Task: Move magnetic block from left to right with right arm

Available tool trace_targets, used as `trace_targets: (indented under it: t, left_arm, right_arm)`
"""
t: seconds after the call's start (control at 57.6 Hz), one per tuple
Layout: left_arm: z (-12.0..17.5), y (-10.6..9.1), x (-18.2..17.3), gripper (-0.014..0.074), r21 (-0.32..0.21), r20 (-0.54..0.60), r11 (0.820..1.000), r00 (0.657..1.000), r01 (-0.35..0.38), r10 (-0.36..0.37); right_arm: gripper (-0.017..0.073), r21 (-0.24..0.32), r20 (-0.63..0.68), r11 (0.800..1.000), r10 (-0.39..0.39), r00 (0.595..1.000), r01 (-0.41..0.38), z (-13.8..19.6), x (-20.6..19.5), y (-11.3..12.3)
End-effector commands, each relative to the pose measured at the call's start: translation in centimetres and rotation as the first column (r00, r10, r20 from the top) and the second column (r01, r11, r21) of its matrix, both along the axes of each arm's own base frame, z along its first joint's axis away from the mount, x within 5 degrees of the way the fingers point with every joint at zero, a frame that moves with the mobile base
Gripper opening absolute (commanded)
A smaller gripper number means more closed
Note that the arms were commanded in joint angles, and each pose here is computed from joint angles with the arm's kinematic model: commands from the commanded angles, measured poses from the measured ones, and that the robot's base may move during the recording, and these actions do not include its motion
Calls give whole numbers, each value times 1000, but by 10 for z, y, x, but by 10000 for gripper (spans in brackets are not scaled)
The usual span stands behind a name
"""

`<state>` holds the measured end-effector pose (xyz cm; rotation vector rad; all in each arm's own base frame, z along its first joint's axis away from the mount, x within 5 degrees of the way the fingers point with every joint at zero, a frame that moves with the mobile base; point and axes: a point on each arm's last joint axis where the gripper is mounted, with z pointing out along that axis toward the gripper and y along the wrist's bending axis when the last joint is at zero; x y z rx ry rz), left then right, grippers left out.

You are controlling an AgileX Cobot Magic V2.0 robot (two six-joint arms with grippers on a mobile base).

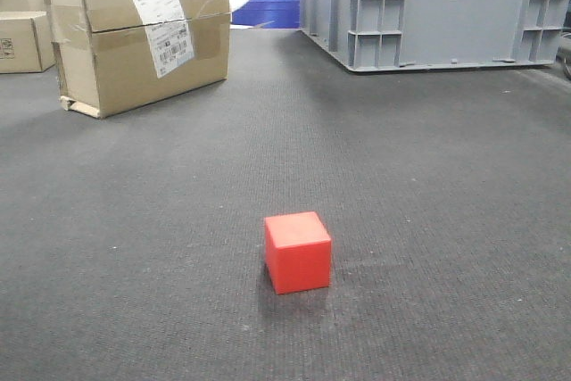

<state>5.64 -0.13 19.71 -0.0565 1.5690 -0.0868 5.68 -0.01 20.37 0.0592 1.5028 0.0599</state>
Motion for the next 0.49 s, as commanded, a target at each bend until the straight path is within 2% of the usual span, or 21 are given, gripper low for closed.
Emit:
trace_targets:
  t: [0.0, 0.469]
  left_arm:
    - [4, 1, 0, -126, -12, 79, 1000, 997, -9, 10]
    - [4, 1, 0, -126, -12, 79, 1000, 997, -9, 10]
  right_arm:
    - [29, -10, 98, 1000, -9, 995, 10, 8, -3, -1]
    - [29, -10, 98, 1000, -9, 995, 10, 8, -3, -1]
